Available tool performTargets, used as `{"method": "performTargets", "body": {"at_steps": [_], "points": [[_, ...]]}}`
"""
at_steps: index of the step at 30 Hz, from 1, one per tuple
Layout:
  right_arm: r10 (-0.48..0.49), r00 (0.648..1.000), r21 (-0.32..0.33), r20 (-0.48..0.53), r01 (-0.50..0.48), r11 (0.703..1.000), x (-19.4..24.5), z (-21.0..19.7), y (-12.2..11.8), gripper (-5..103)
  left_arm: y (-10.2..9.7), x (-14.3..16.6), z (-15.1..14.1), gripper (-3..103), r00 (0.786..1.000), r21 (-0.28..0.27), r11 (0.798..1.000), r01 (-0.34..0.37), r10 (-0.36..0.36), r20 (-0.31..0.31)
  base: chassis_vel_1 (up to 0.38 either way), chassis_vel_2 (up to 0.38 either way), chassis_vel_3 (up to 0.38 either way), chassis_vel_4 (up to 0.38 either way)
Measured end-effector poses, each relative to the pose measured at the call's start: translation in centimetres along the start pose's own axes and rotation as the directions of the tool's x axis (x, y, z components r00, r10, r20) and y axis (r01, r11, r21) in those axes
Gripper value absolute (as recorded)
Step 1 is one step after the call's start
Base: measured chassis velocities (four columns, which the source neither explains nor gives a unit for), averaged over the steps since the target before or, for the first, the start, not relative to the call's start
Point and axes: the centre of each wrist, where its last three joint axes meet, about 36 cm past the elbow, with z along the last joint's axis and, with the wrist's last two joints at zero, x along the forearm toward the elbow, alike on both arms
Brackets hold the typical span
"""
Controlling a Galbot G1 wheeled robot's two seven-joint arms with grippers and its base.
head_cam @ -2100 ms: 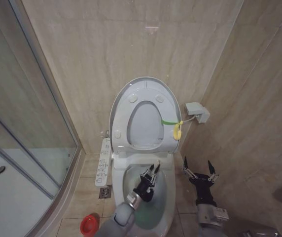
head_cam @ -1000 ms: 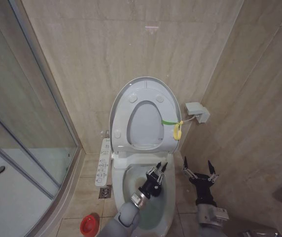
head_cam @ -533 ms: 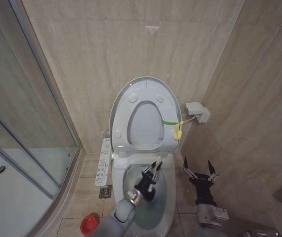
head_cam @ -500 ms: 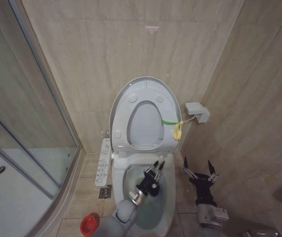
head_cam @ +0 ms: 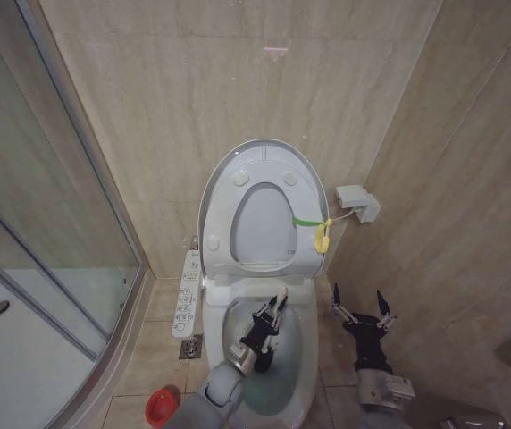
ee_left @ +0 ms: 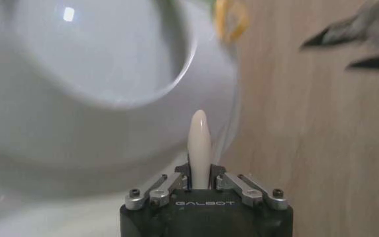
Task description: Open the toilet lid, clean the toilet bowl with a toilet brush, close the toilet lid, and flush.
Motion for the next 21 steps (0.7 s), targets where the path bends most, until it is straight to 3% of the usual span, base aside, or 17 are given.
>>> {"method": "performTargets", "body": {"at_steps": [1, 4, 7, 9, 12, 15, 19, 21], "points": [[0.0, 1.0, 0.0, 0.0, 0.0, 1.0, 0.0, 0.0, 0.0, 100, -0.3, -0.4, -0.3, 19, 0.999, -0.008, 1.0, -0.019, 0.02, 0.038, 0.0, 0.0, 0.0, 0.0], [0.0, 1.0, 0.0, 0.0, 0.0, 1.0, 0.0, 0.0, 0.0, 100, -0.6, -0.6, -0.3, 19, 0.997, -0.017, 0.999, -0.046, 0.047, 0.056, 0.0, 0.0, 0.0, 0.0], [0.0, 1.0, 0.0, 0.0, 0.0, 1.0, 0.0, 0.0, 0.0, 100, -0.4, -0.1, 0.5, 19, 0.998, -0.023, 0.998, -0.052, 0.053, 0.021, 0.0, 0.0, 0.0, 0.0], [0.0, 1.0, 0.0, 0.0, 0.0, 1.0, 0.0, 0.0, 0.0, 100, 0.5, 0.8, 1.4, 19, 0.998, -0.03, 0.999, -0.039, 0.038, -0.045, 0.0, 0.0, 0.0, 0.0], [0.0, 1.0, 0.0, 0.0, 0.0, 1.0, 0.0, 0.0, 0.0, 100, 1.3, 1.2, 1.6, 19, 0.998, -0.043, 0.999, -0.032, 0.03, -0.059, 0.0, 0.0, 0.0, 0.0], [0.0, 1.0, 0.0, 0.0, 0.0, 1.0, 0.0, 0.0, 0.0, 100, 1.4, 0.9, 1.2, 19, 0.999, -0.047, 0.998, -0.038, 0.036, -0.028, 0.0, 0.0, 0.0, 0.0], [0.0, 1.0, 0.0, 0.0, 0.0, 1.0, 0.0, 0.0, 0.0, 100, 0.0, -0.9, 0.1, 19, 0.993, -0.019, 0.998, -0.052, 0.053, 0.101, 0.0, 0.0, 0.0, 0.0], [0.0, 1.0, 0.0, 0.0, 0.0, 1.0, 0.0, 0.0, 0.0, 100, -0.2, -1.0, 0.1, 19, 0.993, -0.013, 0.998, -0.056, 0.057, 0.107, 0.0, 0.0, 0.0, 0.0]]}}
